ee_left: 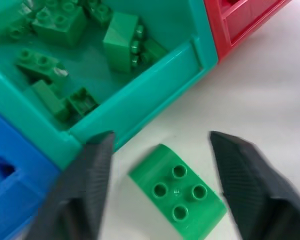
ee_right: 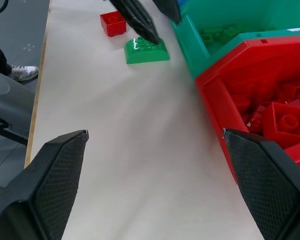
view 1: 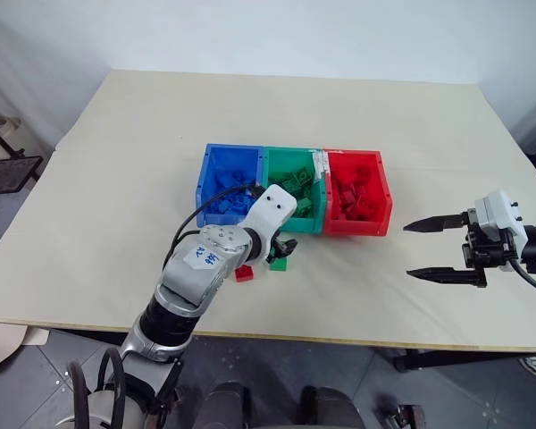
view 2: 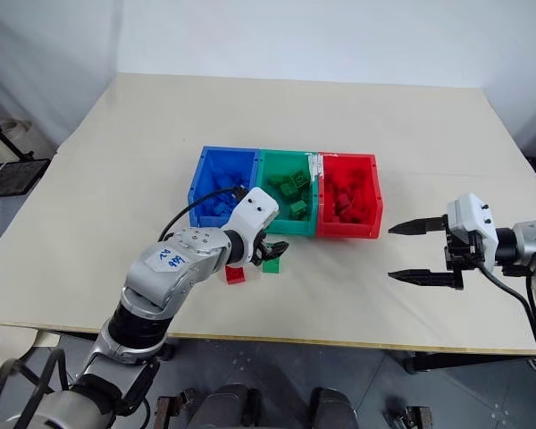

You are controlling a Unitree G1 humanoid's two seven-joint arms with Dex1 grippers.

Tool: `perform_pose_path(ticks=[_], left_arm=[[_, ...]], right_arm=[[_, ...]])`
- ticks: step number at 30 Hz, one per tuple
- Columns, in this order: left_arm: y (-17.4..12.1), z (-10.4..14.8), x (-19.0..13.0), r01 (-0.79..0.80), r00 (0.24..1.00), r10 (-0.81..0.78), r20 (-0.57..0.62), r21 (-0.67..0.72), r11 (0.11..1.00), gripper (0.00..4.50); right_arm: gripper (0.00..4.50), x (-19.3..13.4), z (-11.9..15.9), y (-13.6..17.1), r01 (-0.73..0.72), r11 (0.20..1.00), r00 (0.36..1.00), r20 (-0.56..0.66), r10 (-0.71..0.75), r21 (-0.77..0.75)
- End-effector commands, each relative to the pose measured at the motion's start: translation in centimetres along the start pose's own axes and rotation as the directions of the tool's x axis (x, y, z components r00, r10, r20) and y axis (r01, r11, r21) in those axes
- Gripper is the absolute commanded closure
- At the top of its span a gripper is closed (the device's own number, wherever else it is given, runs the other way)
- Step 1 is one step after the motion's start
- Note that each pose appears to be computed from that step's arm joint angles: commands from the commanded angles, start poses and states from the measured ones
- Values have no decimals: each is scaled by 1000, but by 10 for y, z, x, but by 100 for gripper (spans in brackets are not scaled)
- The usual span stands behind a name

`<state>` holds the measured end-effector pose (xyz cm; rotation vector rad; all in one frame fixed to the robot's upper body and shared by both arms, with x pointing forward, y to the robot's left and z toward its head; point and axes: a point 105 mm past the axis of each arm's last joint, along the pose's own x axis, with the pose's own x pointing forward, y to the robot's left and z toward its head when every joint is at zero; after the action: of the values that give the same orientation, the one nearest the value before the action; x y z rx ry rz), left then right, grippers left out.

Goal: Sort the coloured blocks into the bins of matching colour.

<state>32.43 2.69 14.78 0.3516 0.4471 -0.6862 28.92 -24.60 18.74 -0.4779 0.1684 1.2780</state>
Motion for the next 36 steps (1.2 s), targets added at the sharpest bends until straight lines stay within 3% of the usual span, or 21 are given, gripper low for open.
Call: perform_pose_path(ticks=[1,13,23,26,31,34,36], left_arm=[[-8,4,-7,-31,999,31,-17,6,1000,6],[-14,-22,2,-81,989,69,-132,-93,992,2],[-8,-36,5,-123,976,104,-190,-92,988,2],[-5,-36,5,-140,973,124,-197,-67,988,62],[-9,-37,7,-114,976,97,-196,-77,991,210],[-11,-28,9,-93,987,84,-138,-63,994,304],[-10,-14,10,-90,993,88,-75,-28,996,309]], right_arm=[[0,-2,5,3,-63,998,998,-7,63,-12],[0,-4,9,-4,-67,998,997,-34,66,-16],[0,-5,9,-5,-65,998,997,-44,64,-19],[0,-5,9,-6,-62,998,997,-46,61,-22],[0,-7,11,-5,-58,998,998,-30,57,-25],[0,-11,13,-4,-51,998,999,-11,51,-23],[0,-13,13,-3,-47,999,999,-14,47,-21]])
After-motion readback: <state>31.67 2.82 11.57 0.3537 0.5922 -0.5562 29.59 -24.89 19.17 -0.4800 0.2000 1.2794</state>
